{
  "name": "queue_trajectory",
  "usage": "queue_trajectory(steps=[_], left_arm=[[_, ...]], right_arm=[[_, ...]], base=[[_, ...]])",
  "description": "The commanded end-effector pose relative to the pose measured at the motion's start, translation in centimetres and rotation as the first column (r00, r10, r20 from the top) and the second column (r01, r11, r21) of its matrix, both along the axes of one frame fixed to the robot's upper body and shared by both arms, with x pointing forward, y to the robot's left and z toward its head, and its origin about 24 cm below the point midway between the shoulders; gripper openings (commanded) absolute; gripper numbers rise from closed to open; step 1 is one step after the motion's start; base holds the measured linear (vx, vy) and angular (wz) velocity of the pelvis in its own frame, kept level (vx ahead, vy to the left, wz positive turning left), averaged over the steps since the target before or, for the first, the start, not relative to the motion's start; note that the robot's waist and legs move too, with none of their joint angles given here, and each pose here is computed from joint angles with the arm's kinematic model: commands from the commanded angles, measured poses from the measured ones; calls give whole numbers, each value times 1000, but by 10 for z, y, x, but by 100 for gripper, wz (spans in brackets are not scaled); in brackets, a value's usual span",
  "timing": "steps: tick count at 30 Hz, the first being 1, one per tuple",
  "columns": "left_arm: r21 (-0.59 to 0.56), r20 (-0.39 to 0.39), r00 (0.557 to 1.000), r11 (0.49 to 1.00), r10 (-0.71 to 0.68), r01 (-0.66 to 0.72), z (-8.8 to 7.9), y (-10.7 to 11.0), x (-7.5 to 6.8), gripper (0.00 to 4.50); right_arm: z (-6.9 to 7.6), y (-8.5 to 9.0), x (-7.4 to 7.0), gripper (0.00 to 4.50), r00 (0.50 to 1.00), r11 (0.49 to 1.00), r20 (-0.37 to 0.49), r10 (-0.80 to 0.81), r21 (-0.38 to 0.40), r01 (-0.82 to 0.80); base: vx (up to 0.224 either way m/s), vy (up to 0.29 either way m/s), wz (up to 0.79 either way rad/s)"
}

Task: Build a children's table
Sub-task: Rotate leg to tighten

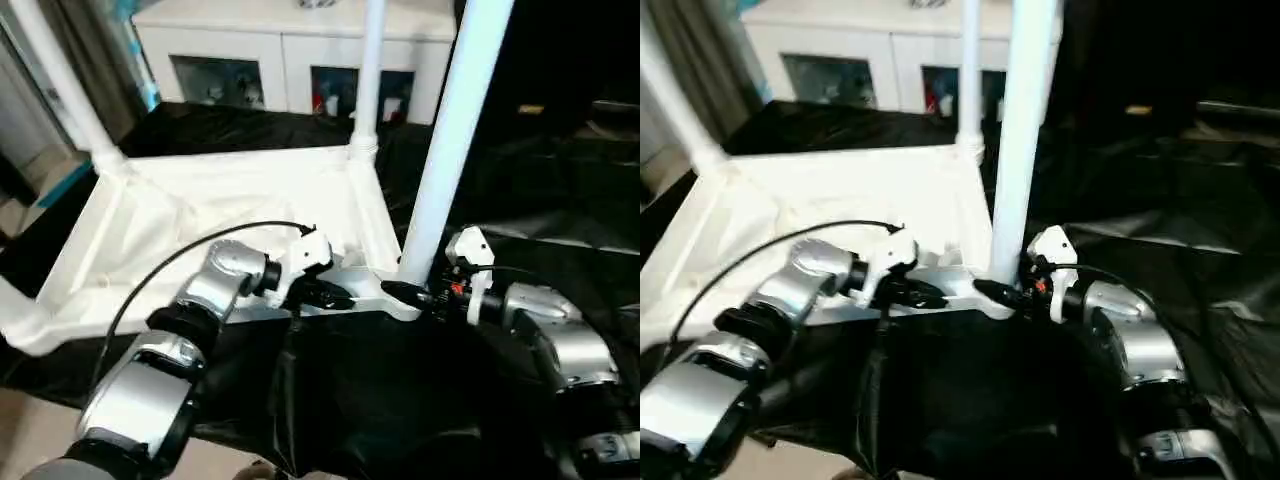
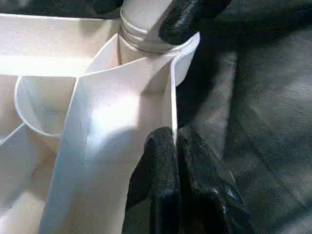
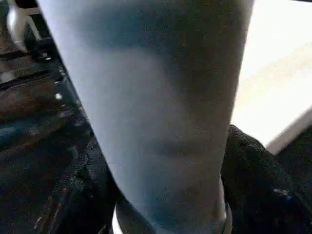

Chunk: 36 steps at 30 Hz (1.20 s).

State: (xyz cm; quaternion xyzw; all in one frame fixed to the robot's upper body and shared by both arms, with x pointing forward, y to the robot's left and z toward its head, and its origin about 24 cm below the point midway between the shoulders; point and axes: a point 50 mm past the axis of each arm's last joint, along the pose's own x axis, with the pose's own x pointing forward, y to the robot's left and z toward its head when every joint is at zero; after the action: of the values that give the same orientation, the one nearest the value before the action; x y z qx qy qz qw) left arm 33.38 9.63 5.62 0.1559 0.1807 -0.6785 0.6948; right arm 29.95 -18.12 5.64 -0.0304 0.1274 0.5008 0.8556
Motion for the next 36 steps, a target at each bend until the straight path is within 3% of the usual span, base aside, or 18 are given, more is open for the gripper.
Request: queue_trajectory(steps=[1,7,12,17,23,25,30,33,36], left_arm=[[-1,-28,995,996,-93,93,1,-4,-6,0],[-7,-48,994,995,-99,99,5,0,-5,0],[-11,-52,994,995,-98,97,5,0,-6,0],[-6,-33,998,998,-56,56,5,-3,-3,0],[-31,75,980,982,186,-184,6,-26,13,0],[-33,91,972,976,216,-214,6,-29,15,0],[-60,148,896,908,419,-415,6,-51,25,0],[-63,159,888,902,432,-428,4,-60,23,0],[-65,172,893,909,417,-412,2,-65,21,0]], right_arm=[[4,-3,0,293,1000,1000,5,27,-11,-27],[7,-8,-2,293,996,996,-17,90,-11,-90],[6,-6,-4,247,993,994,-41,107,25,-106],[-2,-1,-7,238,994,996,-70,84,36,-82],[-31,10,5,237,968,971,-78,-240,-35,238],[-33,11,6,237,960,962,-75,-271,-38,269],[-51,32,13,212,844,850,-99,-527,-60,523],[-55,44,14,212,829,832,-80,-554,-81,549],[-54,56,14,212,850,852,-56,-523,-66,520]], base=[[0,0,0],[0,0,0],[0,0,0],[0,0,0],[0,0,0],[0,0,0],[0,0,0],[0,0,0],[0,0,0]])
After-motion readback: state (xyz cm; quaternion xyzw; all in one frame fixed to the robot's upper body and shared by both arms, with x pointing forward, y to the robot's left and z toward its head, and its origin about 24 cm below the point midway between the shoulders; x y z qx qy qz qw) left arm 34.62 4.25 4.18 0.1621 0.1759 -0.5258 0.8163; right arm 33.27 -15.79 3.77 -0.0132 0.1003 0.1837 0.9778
